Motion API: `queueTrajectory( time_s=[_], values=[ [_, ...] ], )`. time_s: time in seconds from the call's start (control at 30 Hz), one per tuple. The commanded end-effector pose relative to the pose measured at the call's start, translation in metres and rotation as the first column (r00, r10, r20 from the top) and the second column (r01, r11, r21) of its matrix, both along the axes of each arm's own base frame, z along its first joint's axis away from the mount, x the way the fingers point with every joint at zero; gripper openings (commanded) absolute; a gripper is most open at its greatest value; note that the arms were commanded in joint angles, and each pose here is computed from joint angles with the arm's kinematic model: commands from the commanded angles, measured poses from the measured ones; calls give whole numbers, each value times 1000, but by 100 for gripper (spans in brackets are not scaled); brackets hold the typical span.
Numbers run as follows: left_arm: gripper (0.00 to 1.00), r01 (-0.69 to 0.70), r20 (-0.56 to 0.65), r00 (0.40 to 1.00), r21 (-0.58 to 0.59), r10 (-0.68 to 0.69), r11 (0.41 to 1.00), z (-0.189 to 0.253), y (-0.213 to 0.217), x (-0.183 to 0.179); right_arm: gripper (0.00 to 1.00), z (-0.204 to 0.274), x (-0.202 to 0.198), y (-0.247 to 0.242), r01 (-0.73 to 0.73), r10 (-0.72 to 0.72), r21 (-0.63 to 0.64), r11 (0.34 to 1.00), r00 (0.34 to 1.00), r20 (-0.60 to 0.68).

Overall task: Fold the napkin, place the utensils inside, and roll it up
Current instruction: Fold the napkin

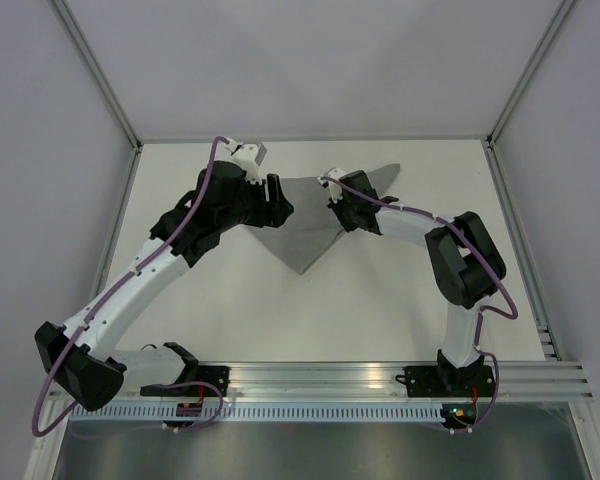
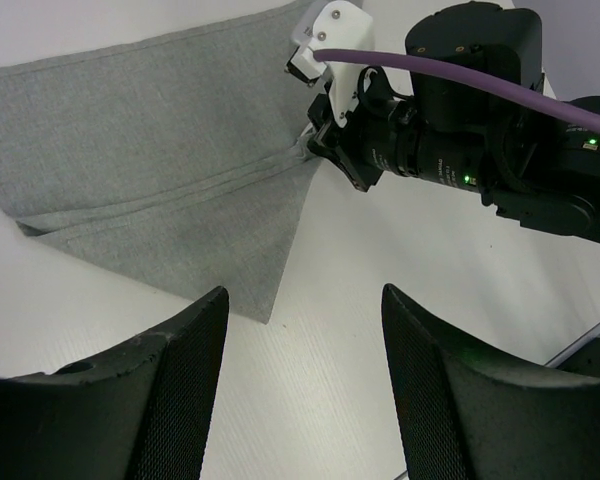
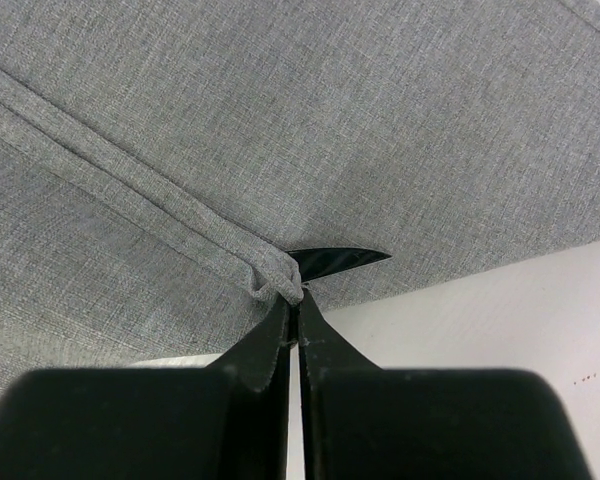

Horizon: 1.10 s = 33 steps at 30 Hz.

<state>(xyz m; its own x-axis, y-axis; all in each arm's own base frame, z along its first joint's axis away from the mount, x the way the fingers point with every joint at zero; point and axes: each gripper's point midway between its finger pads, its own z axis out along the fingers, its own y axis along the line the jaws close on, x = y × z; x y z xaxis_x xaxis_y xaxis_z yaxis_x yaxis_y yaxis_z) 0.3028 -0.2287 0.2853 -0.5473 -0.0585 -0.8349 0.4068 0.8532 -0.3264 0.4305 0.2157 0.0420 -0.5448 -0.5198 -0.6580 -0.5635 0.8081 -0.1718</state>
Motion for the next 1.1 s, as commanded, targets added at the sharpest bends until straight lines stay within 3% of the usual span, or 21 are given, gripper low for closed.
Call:
queueTrajectory(
  time_s=[0.0, 0.1, 0.13, 0.27, 0.7, 0.8, 1.07],
  values=[
    [68, 26, 11, 1000, -31, -25, 999, 0, -7, 3, 7, 17, 5, 0, 22, -24, 44, 999, 999, 31],
    [68, 31, 2, 1000, -33, -31, 999, -6, -9, 4, 27, 18, 7, -1, 30, -31, 59, 998, 999, 18],
    [68, 32, -4, 999, -34, -32, 999, -9, -11, 5, 39, 19, 8, -1, 31, -32, 63, 998, 999, 17],
    [69, 36, -20, 999, -31, -36, 999, -19, -13, 7, 57, 32, 14, -2, 44, -46, 90, 995, 999, 21],
    [66, 43, -145, 988, -28, -47, 999, -89, -32, 22, 61, 87, 22, -2, 18, -21, 196, 980, 1000, 9],
    [64, 52, -189, 980, -30, -56, 998, -108, -39, 24, 61, 96, 35, -8, 44, -47, 204, 978, 999, 12],
    [56, 91, -261, 959, -80, -109, 993, -144, -69, 42, 61, 75, 82, -67, 214, -176, 308, 927, 974, -146]
  ],
)
